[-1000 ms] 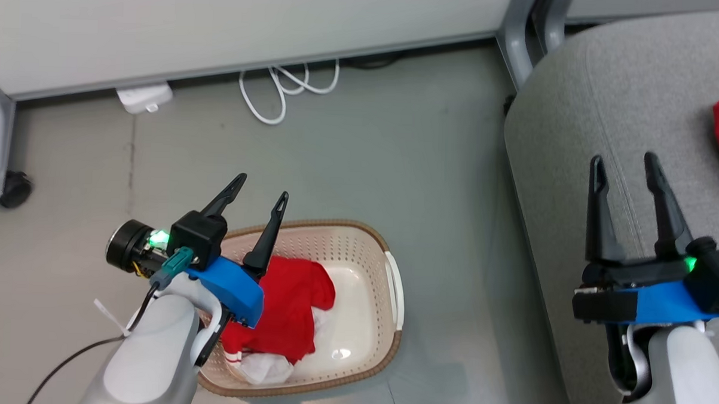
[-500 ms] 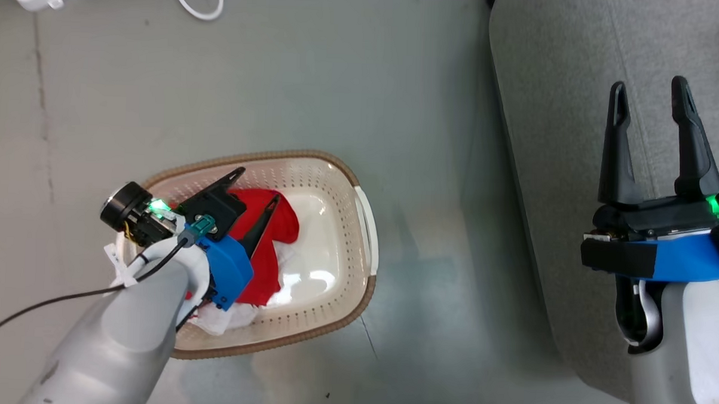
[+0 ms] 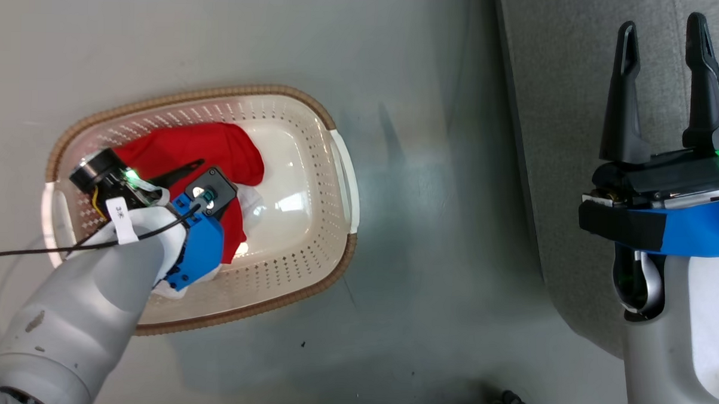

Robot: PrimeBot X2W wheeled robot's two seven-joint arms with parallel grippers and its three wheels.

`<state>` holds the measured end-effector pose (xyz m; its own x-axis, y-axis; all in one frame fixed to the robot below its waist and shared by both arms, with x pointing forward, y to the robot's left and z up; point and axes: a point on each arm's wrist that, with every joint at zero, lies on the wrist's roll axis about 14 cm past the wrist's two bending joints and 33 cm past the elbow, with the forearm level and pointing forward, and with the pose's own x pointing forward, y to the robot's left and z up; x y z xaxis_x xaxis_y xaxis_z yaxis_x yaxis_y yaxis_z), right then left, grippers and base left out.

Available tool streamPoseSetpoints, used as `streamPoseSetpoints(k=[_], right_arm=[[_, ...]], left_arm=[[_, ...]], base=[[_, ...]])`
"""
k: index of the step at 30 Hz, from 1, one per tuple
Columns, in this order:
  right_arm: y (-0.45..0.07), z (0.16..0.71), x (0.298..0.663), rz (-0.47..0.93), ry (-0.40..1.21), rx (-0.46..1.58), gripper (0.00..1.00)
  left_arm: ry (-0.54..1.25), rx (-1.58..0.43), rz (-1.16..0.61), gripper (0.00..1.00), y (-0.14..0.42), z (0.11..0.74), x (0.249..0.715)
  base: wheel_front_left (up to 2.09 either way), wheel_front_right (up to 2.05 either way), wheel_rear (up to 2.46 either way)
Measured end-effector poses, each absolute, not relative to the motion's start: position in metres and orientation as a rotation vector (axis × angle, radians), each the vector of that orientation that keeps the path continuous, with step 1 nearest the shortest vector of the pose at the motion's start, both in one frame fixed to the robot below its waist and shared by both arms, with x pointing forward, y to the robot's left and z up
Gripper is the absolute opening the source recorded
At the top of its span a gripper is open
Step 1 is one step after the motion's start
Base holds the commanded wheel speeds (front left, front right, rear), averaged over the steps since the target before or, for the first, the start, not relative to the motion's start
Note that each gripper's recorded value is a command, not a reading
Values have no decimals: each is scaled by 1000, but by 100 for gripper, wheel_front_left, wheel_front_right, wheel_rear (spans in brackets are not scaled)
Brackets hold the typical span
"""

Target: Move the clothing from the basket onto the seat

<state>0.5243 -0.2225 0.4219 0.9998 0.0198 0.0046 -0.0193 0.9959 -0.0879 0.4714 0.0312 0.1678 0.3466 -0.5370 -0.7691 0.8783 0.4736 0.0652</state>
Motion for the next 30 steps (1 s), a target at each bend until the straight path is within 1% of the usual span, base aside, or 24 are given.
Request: streamPoseSetpoints(k=[3,13,21,30], right_arm=[[-223,410,528,21,12,-92,100],[-225,375,530,18,71,-109,100],[-227,355,530,17,105,-122,100],[-233,339,526,10,139,-143,100]], left_arm=[[834,602,-990,100,43,145,468],[989,718,-1038,100,58,89,454],[1060,791,-1054,100,64,60,453],[1121,792,-1054,100,56,37,451]], base=[[0,0,0],[0,0,0],[0,0,0],[0,0,0]])
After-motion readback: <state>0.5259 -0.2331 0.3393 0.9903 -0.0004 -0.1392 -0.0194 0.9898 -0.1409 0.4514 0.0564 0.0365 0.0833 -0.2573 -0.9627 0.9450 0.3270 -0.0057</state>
